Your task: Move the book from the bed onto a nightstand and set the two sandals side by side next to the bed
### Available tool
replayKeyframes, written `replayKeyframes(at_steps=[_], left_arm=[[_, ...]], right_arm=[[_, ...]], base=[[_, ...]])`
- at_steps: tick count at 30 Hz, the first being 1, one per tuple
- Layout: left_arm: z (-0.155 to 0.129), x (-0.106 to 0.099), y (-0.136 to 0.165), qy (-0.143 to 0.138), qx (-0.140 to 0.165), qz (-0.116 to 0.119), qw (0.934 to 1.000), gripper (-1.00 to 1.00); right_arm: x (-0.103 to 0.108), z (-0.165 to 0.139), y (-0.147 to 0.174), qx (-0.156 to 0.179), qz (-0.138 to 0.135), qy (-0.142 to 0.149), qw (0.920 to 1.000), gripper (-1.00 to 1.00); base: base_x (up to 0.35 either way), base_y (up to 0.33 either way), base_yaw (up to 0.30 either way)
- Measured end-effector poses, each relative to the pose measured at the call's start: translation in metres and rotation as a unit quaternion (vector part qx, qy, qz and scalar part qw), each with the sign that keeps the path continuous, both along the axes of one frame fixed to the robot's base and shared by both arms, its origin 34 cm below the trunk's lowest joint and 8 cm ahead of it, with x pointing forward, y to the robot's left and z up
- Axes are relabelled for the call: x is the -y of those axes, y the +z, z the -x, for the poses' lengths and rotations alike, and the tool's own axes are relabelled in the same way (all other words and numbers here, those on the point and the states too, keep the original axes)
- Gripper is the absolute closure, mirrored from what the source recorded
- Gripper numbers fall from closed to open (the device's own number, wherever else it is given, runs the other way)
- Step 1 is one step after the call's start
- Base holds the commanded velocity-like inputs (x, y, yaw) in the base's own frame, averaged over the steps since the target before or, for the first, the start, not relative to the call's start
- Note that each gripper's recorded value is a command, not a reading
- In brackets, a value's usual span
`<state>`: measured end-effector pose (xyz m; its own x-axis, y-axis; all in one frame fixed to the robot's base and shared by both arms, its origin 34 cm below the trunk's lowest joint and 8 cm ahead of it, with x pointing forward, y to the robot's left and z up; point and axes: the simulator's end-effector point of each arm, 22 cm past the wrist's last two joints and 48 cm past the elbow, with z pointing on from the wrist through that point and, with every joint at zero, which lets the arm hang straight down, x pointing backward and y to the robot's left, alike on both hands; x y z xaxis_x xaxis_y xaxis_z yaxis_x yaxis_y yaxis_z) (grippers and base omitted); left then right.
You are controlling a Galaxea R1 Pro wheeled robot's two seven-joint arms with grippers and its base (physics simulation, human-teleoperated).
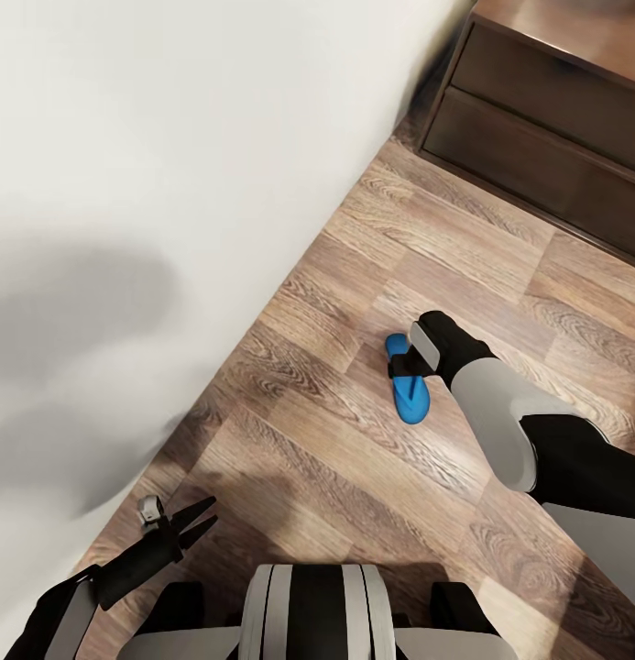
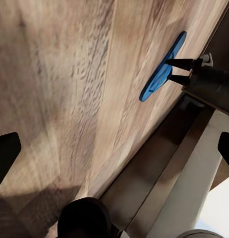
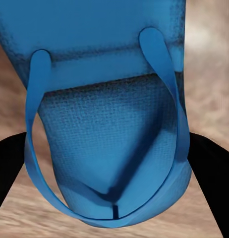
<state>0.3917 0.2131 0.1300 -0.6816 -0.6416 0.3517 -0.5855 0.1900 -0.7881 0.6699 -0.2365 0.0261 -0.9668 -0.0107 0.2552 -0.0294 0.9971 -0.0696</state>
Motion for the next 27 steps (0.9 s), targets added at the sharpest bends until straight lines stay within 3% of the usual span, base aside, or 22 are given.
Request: replayKeyframes(at_steps=[27], left_arm=[[-0.0011,-0.0044,-0.0004,0.006,0.000,-0.004,1.0000,-1.00]], right_arm=[[-0.0002,-0.0004,0.0001,0.000,-0.001,-0.002,1.0000,1.00]], base=[[0.000,0.000,0.000]])
